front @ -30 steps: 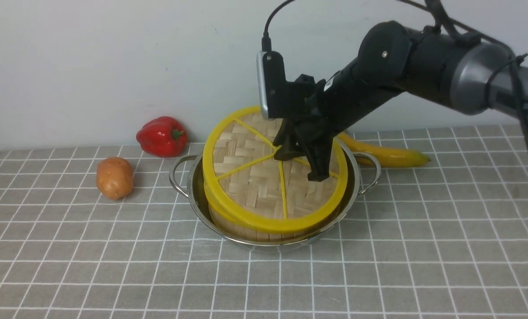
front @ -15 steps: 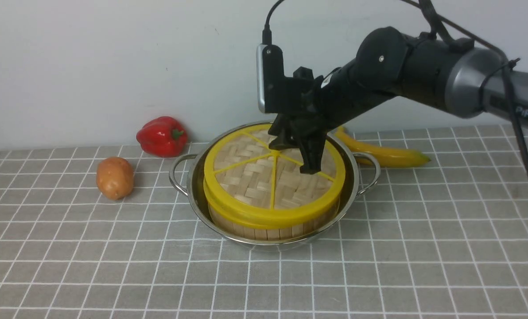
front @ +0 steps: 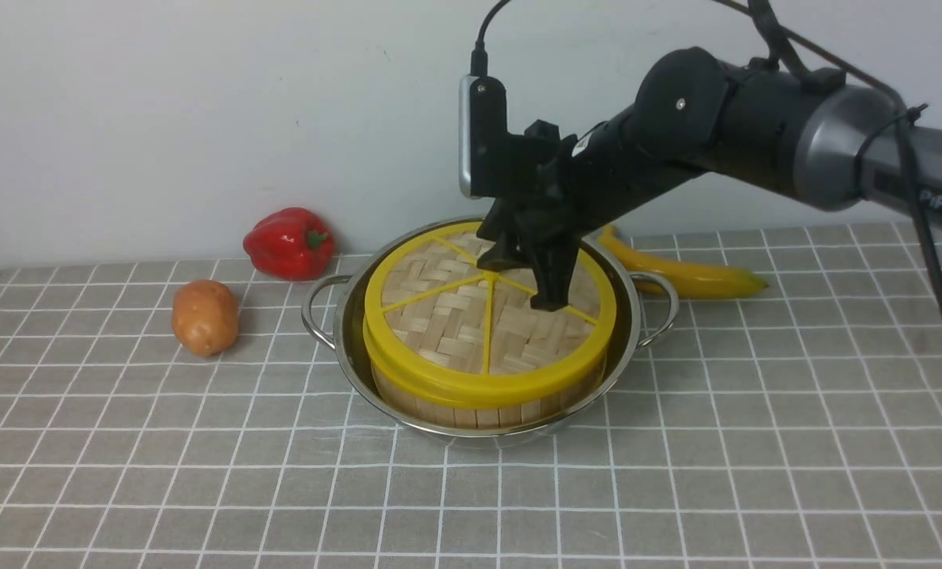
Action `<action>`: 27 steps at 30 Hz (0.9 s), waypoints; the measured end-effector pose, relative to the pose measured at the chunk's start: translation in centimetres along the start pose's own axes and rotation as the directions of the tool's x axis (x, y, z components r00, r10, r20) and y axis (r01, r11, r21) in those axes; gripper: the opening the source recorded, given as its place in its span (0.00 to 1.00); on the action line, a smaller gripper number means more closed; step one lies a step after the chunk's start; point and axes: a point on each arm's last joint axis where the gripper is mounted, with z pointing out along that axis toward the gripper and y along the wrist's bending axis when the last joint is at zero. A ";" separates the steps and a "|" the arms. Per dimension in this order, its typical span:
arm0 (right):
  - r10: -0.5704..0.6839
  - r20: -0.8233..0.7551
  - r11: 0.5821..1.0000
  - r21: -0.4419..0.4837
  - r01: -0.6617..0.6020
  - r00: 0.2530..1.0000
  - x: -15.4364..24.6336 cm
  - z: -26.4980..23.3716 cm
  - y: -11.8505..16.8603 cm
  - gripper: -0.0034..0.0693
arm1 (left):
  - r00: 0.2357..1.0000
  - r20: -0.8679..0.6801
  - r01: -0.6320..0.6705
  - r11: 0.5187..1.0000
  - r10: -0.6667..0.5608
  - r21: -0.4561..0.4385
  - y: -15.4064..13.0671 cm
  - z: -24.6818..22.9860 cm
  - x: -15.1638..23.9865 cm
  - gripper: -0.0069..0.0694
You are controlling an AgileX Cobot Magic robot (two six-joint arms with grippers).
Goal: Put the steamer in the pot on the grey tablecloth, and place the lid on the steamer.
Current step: 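Place the bamboo steamer lid onto the steamer basket in the pot with the right gripper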
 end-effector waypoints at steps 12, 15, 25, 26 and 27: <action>0.051 -0.034 0.998 -0.018 -0.052 0.998 0.3 0.0 0.2 0.38 | 1.000 0.000 0.000 1.000 0.000 0.000 0.0 0.0 0.0 0.41; 0.064 -0.035 0.998 -0.025 -0.065 0.997 0.5 0.3 0.3 0.38 | 1.000 0.000 0.000 1.000 0.000 0.000 0.0 0.0 0.0 0.41; 0.081 -0.036 0.996 -0.019 -0.081 0.996 1.0 1.5 0.3 0.37 | 1.000 0.000 0.000 1.000 0.000 0.000 0.0 0.0 0.0 0.41; 0.082 -0.036 0.996 -0.018 -0.082 0.996 1.0 1.5 0.3 0.36 | 1.000 0.000 0.000 1.000 0.000 0.000 0.0 0.0 0.0 0.41; 0.084 -0.034 0.996 -0.016 -0.084 0.996 1.0 1.5 0.3 0.34 | 1.000 0.000 0.000 1.000 0.000 0.000 0.0 0.0 0.0 0.41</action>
